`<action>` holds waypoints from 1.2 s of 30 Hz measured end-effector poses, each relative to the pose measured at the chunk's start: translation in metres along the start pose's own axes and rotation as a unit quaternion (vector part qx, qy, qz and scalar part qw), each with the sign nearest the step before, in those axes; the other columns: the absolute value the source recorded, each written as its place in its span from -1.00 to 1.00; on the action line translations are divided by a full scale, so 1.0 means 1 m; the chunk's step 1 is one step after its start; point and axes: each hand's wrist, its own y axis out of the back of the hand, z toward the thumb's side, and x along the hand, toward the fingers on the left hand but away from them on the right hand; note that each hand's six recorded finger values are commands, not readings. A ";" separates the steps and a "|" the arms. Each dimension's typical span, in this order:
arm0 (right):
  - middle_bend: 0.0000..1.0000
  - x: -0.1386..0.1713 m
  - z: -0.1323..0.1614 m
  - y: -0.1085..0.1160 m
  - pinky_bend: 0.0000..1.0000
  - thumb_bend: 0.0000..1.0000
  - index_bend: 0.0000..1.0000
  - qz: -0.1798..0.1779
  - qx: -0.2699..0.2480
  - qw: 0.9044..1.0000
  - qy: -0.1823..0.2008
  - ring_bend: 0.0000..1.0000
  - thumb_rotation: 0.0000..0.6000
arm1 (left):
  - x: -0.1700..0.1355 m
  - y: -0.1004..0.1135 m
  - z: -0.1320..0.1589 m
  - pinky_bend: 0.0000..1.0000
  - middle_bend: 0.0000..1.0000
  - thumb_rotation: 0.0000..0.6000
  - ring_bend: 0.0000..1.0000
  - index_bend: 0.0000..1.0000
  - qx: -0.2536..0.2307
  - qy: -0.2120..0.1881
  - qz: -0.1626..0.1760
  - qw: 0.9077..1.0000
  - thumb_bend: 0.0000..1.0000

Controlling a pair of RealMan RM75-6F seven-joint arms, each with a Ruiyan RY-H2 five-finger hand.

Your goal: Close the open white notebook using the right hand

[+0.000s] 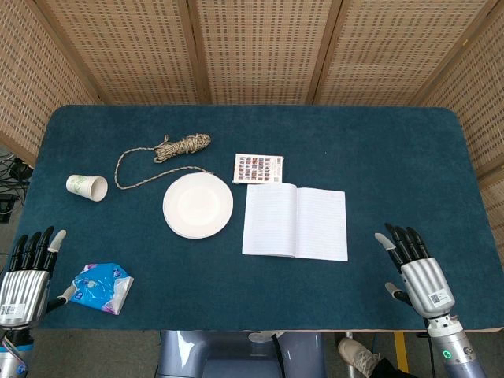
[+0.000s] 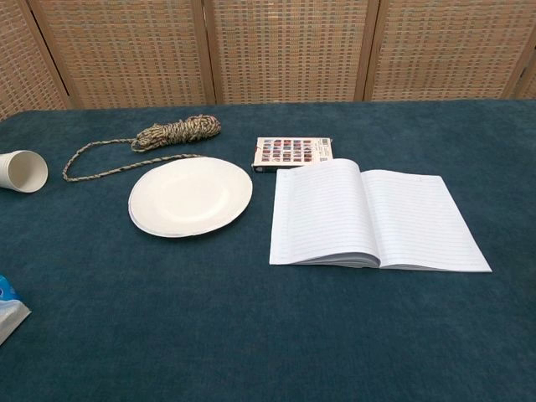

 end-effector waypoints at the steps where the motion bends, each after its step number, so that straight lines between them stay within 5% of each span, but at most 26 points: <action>1: -1.00 0.000 0.000 0.000 -1.00 -0.59 -1.00 0.001 0.001 1.000 -0.001 -1.00 1.00 | 0.000 0.000 0.000 -1.00 -1.00 1.00 -1.00 -1.00 0.000 0.000 0.000 1.000 -0.76; 23: -1.00 -0.006 -0.006 -0.008 -1.00 -0.60 -1.00 0.013 0.002 1.000 -0.015 -1.00 1.00 | -0.002 0.005 0.000 -1.00 -1.00 1.00 -1.00 -1.00 -0.007 -0.002 0.002 1.000 -0.76; 36: -1.00 -0.066 0.019 -0.008 -1.00 -0.60 -1.00 0.020 0.008 1.000 -0.003 -1.00 1.00 | 0.003 0.004 -0.003 -1.00 -1.00 1.00 -1.00 -1.00 -0.010 0.006 0.000 1.000 -0.76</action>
